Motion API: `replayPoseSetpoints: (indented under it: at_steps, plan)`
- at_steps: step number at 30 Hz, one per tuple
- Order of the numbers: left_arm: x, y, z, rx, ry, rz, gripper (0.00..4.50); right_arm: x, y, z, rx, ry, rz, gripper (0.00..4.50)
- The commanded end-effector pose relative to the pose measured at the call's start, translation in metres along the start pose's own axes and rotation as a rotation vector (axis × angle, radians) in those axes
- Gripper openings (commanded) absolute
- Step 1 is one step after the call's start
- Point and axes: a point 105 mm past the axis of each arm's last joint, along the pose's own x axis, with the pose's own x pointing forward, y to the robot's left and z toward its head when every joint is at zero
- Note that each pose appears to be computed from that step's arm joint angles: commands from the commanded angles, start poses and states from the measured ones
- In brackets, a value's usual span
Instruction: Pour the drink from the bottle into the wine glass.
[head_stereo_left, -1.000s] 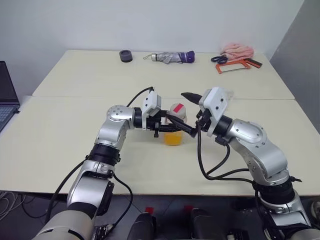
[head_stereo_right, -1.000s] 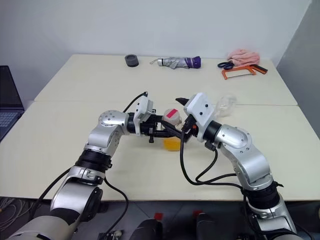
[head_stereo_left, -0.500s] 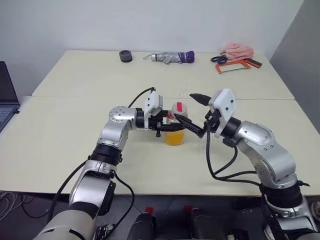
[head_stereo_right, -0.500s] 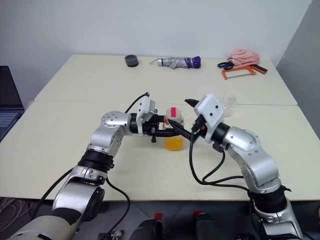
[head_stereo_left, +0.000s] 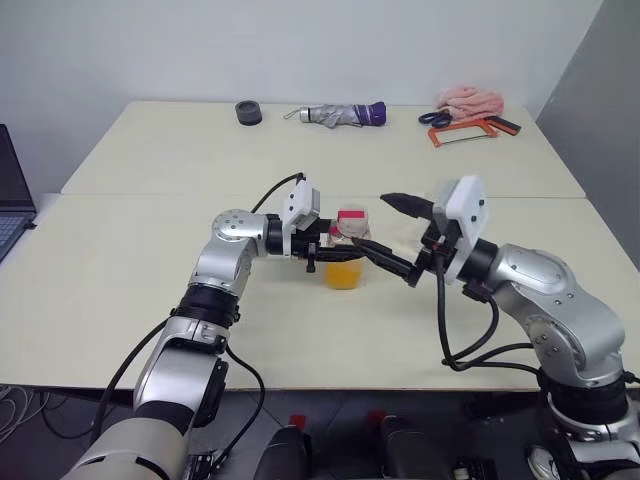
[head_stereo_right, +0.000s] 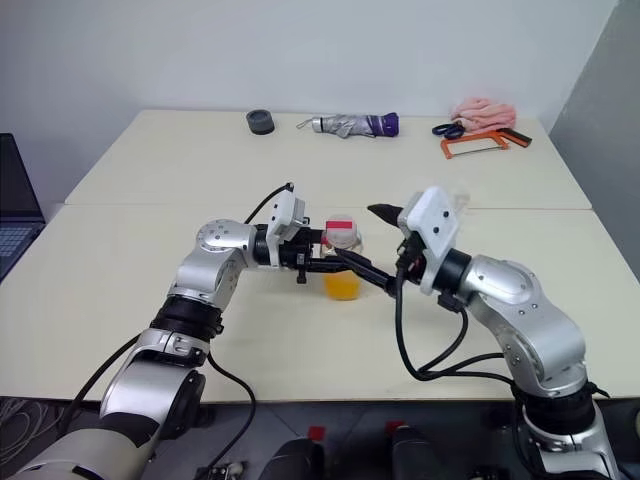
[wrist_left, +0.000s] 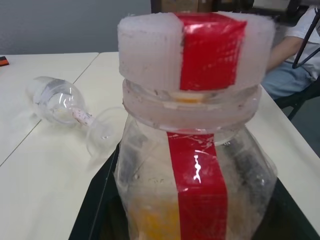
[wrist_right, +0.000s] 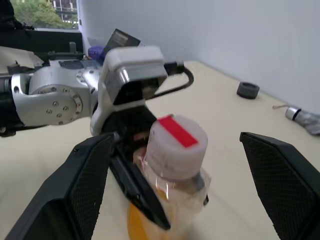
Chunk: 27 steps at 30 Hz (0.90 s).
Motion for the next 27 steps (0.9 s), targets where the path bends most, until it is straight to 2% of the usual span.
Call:
replayPoseSetpoints:
  at_steps: [1,14,27]
  plan:
    - [-0.002,0.006,0.02,0.058,-0.037,-0.004,1.76,0.009,-0.001,0.007,-0.034,-0.034,-0.018,4.29]
    - [-0.001,0.003,0.021,0.064,-0.042,-0.01,1.76,0.006,0.011,0.011,0.087,-0.077,0.103,4.29]
    - [0.002,-0.001,0.021,0.07,-0.046,-0.028,1.76,0.004,0.004,0.001,0.108,-0.024,0.087,4.29]
